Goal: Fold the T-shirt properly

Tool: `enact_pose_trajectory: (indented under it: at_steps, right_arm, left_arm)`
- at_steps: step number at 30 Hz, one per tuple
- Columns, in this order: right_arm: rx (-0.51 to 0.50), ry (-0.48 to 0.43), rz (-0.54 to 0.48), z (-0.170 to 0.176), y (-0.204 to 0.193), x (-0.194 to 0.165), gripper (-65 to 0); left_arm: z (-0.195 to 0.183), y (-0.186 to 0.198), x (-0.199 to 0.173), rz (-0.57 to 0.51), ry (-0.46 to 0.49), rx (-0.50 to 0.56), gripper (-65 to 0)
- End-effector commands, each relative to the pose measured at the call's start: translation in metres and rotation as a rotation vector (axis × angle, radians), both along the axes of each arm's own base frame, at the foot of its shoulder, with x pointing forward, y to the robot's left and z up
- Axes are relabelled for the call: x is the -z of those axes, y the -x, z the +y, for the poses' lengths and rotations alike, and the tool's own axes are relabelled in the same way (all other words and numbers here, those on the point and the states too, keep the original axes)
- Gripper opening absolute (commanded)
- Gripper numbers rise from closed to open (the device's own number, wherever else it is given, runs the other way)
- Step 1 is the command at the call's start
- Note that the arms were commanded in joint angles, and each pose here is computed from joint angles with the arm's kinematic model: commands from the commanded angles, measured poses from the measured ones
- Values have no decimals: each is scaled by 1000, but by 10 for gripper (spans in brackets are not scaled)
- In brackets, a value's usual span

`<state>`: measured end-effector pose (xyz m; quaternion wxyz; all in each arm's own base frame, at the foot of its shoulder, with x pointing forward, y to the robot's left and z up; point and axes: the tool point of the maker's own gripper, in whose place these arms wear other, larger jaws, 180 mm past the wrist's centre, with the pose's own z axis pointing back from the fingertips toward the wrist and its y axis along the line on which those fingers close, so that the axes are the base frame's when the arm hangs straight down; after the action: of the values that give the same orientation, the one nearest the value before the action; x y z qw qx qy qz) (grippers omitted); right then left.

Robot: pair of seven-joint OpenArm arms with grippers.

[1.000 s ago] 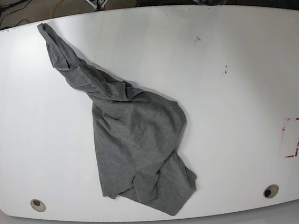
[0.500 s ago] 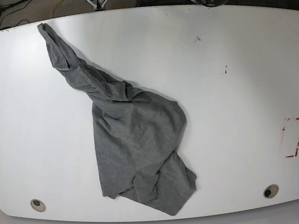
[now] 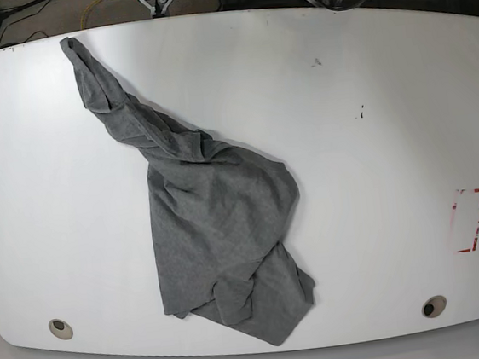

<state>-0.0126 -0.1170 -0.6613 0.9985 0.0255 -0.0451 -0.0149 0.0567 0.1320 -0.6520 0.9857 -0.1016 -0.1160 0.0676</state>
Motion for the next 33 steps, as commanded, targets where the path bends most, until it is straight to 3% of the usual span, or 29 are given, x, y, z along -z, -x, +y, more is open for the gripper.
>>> enact_pose_trajectory:
  at_steps: [1, 33]
  right_arm:
    - [2, 0, -5, 0, 0, 0, -387]
    - [1, -3, 6, 1, 4, 0, -388]
  left_arm:
    - [3, -3, -1, -10, -4, -7, -536]
    - [4, -5, -1, -11, -4, -7, -535]
